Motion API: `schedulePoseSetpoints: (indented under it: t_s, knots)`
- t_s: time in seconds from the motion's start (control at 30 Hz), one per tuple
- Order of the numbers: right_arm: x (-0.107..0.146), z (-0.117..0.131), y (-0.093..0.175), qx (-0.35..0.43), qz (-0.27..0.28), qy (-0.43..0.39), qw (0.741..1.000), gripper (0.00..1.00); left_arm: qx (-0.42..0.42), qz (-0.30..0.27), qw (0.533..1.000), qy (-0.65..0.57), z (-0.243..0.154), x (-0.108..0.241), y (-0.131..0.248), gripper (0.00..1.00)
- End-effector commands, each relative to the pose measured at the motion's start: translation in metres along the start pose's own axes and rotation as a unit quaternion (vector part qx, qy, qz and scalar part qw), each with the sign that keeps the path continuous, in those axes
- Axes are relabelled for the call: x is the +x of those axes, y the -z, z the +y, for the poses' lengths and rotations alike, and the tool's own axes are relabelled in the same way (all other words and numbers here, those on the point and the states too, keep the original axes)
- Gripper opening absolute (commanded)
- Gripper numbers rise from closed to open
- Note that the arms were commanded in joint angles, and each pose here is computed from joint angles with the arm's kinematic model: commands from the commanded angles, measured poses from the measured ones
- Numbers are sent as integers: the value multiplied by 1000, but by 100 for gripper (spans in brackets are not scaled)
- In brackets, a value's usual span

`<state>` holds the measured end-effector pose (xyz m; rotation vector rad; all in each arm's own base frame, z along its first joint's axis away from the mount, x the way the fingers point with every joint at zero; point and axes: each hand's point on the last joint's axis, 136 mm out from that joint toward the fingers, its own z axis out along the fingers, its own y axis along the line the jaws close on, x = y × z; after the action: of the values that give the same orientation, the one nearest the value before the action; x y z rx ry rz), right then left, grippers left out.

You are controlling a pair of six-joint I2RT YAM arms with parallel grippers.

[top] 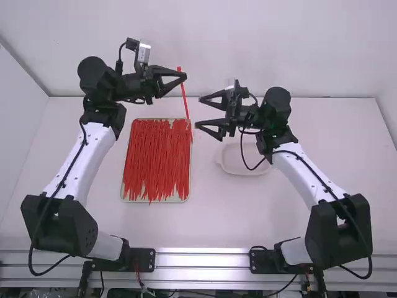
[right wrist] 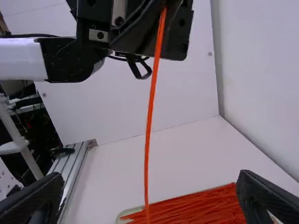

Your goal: Fasten the cable tie

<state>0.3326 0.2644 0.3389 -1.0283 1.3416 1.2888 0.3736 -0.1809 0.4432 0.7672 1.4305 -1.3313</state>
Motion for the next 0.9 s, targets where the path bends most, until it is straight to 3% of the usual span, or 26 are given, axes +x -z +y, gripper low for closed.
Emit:
schedulePoseSetpoints:
  t_s: [0.0, 0.13, 0.53, 0.87]
  knots:
    - [-10, -2, -1, 3, -6, 12, 1000, 98, -8, -11, 1000, 16, -6, -14, 8, 1]
    - [-3, -9, 2, 19, 2, -8, 1000, 98, -36, -26, 998, 53, 7, -19, 16, 2]
    - [-6, -12, 8, 22, 0, 48, 999, 98, -86, -38, 990, 110, 37, -13, 26, 1]
    - [0, 26, 18, -97, 3, 237, 967, 98, -95, -27, 982, 162, 70, -5, 27, 1]
